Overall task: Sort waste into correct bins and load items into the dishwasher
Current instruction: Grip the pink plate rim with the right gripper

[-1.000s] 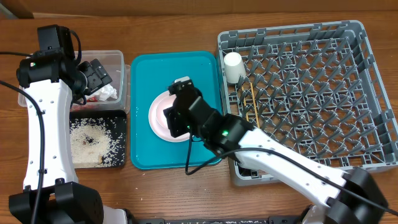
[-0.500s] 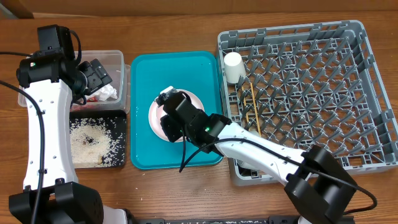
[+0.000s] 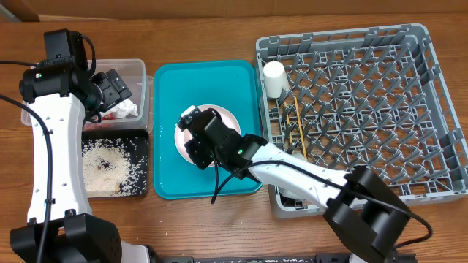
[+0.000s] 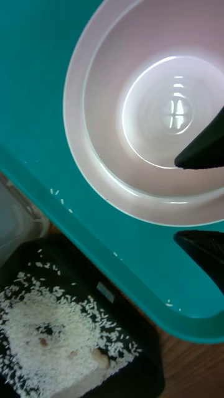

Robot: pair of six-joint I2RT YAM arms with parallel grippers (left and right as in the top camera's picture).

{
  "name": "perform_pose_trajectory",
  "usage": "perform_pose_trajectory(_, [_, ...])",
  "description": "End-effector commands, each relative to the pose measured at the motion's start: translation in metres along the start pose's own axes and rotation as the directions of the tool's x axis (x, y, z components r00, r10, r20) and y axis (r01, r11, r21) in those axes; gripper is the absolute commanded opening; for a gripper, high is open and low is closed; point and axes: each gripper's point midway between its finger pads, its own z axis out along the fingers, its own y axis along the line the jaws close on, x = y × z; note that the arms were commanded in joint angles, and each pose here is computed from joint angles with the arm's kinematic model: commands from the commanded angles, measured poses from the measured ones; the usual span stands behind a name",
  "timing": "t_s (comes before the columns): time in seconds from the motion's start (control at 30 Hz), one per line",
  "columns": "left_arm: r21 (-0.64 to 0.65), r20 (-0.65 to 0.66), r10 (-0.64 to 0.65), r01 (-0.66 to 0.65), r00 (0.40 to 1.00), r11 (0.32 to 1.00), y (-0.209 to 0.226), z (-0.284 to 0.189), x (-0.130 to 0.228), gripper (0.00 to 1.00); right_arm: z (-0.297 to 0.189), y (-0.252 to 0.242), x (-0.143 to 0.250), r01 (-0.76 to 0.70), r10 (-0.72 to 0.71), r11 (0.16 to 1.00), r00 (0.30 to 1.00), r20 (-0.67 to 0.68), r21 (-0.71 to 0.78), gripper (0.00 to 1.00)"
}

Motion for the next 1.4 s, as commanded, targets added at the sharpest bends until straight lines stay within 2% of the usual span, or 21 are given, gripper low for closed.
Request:
perform_pose_trajectory(0.0, [0.011, 0.018, -0.013, 0.013, 1.0, 1.0, -0.003, -0.005, -0.006, 1.0, 0.013, 0.0, 0.01, 0.053, -0.053, 0.999, 0.998, -0.027, -0.014, 0.35])
perform_pose_trajectory(0.27, [0.011, 0.018, -0.013, 0.013, 1.0, 1.0, -0.003, -0.005, -0.006, 1.0, 0.025, -0.003, 0.017, 0.081, -0.081, 0.997, 0.996, -0.037, -0.013, 0.36])
perform_pose_trajectory(0.5, [0.011, 0.018, -0.013, 0.013, 1.0, 1.0, -0.003, -0.005, -0.006, 1.0, 0.034, -0.006, 0.032, 0.106, -0.107, 0.994, 0.991, -0.084, -0.01, 0.33])
perform_pose_trajectory(0.67, [0.011, 0.018, -0.013, 0.013, 1.0, 1.0, -0.003, -0.005, -0.006, 1.0, 0.034, -0.007, 0.035, 0.105, -0.105, 0.994, 0.99, -0.094, -0.007, 0.19])
perform_pose_trajectory(0.87, [0.011, 0.018, -0.013, 0.013, 1.0, 1.0, -0.003, -0.005, -0.006, 1.0, 0.034, -0.007, 0.036, 0.105, -0.105, 0.994, 0.99, -0.098, -0.006, 0.11])
perform_pose_trajectory(1.0, [0.011, 0.018, -0.013, 0.013, 1.0, 1.0, -0.003, -0.005, -0.006, 1.0, 0.034, -0.007, 0.037, 0.104, -0.104, 0.995, 0.989, -0.102, -0.006, 0.07])
perform_pose_trajectory(1.37, [0.011, 0.018, -0.013, 0.013, 1.0, 1.0, -0.003, -0.005, -0.006, 1.0, 0.023, -0.006, 0.031, 0.105, -0.105, 0.994, 0.99, -0.095, -0.007, 0.04])
